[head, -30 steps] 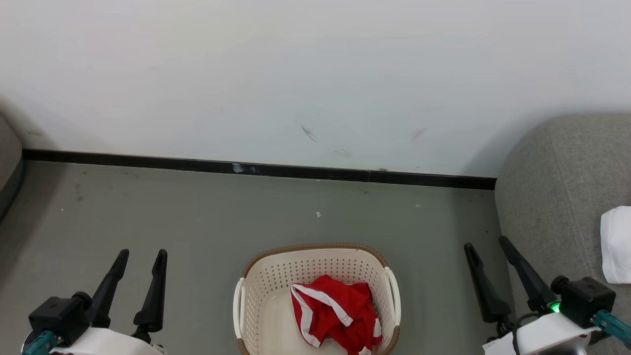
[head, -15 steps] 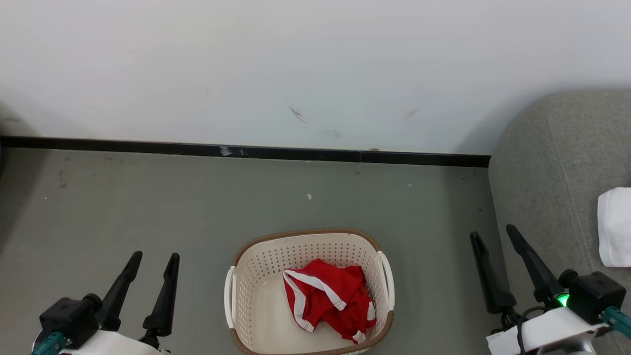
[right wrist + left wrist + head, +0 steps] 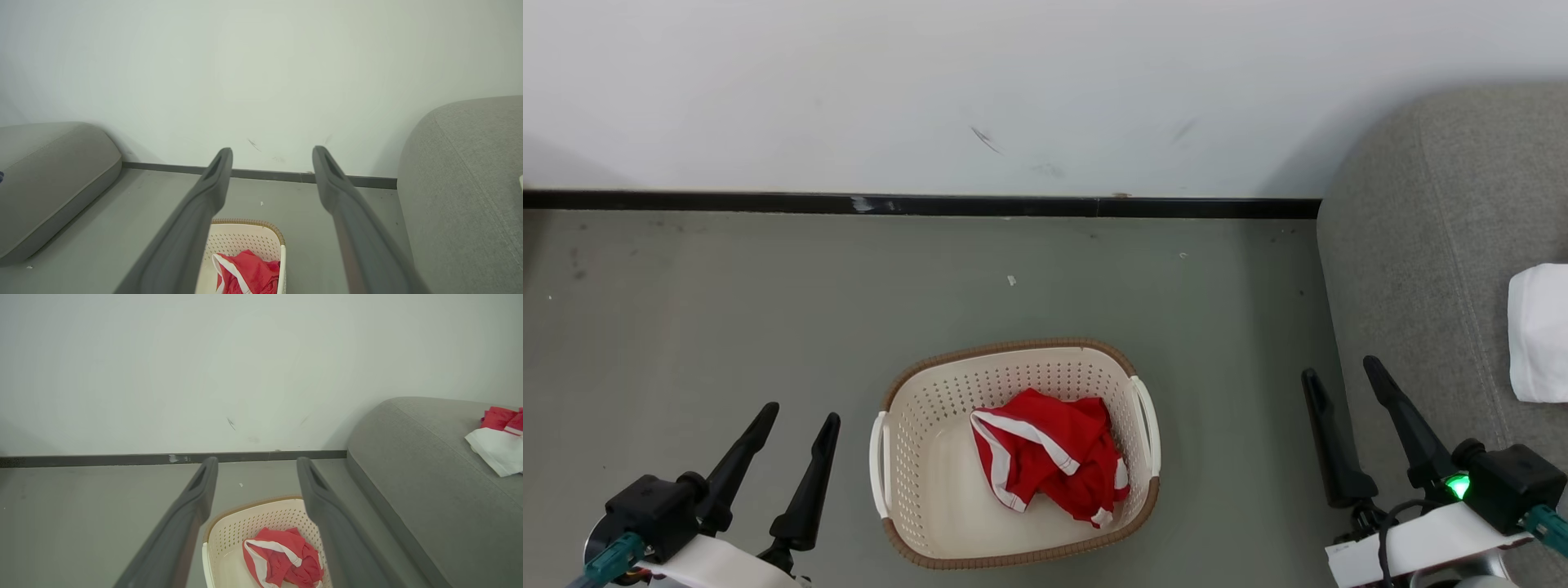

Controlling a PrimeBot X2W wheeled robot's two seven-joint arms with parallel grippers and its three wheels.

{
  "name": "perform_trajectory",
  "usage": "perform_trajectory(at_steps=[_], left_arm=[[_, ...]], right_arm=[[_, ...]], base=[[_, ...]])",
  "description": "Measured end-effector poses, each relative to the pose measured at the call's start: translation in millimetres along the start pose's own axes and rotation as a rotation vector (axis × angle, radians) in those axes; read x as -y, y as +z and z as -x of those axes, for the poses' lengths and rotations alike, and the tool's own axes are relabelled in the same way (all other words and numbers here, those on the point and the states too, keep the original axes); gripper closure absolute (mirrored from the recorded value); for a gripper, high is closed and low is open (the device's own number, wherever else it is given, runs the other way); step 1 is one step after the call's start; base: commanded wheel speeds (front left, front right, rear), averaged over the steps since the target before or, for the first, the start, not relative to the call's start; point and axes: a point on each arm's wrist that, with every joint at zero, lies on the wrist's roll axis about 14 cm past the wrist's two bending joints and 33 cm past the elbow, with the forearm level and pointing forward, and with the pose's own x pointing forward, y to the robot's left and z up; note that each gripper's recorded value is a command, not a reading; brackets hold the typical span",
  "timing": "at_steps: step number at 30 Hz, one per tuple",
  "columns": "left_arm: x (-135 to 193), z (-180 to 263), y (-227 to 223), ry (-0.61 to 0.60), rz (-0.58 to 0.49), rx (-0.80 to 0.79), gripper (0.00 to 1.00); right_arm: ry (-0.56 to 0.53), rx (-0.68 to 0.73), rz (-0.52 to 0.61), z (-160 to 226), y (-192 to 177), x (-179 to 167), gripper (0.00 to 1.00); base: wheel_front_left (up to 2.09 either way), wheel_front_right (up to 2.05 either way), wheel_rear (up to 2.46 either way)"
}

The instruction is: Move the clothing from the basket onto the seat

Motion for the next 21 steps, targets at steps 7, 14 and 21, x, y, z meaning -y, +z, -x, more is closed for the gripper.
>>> perform_trajectory(at_steps=[7,14,21], left_arm=[[8.9,-14.7,-22.0,-0.063,0.013,-0.071,0.00],[18.7,-30.3,-45.5,-0.131,0.020,-0.139,0.00],[28.5,-42.5,-75.1,-0.201,0.024,-0.231,0.00]], right_arm=[[-0.016,-0.018,0.023,-4.8,-7.4,6.1,0.00],[-0.027,-0.018,0.045,-14.2,-10.2,11.4,0.00],[-0.041,-0.027,0.071,-21.6,-16.2,18.2,0.00]], base=[[0.00,0.00,0.00],[0.00,0.00,0.00],[0.00,0.00,0.00]])
